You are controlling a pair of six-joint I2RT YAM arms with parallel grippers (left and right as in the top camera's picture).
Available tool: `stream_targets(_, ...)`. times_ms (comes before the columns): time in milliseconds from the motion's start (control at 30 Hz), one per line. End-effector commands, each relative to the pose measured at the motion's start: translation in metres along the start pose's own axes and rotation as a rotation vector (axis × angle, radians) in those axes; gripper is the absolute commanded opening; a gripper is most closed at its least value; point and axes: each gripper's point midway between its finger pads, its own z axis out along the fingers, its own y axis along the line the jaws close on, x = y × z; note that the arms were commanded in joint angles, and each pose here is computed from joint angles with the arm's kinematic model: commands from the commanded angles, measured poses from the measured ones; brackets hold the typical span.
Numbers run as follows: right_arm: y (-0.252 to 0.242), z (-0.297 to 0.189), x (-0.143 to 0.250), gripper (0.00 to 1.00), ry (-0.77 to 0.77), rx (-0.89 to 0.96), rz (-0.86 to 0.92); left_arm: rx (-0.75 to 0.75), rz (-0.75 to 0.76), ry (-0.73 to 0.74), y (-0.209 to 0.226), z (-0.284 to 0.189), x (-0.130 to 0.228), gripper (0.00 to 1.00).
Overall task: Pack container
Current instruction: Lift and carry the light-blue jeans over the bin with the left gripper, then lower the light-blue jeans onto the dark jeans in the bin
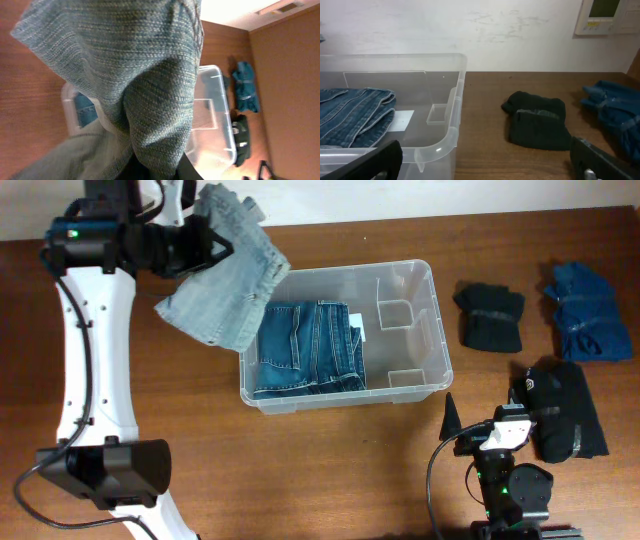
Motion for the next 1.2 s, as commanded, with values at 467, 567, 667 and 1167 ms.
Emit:
stream_targets(467,-0.002,0.0,0.002,0.98,0.003,0.008,-0.003,0.125,-0.047,0.012,-0.142,0.035,0.037,0.01)
stream_targets(567,-0.002,0.0,0.002,0.98,0.003,0.008,-0.003,0.097,-0.08,-0.014,-0.146,0.042,0.036,0.01)
stream_targets(667,-0.002,0.0,0.002,0.98,0.003,0.008,-0.002,0.091,-0.136,-0.024,-0.148,0.057,0.038,0.01)
stream_targets(1167,-0.002,0.0,0.002,0.98,0.003,0.008,-0.003,0.075,-0.43,0.003,-0.115,0.144,0.069,0.01)
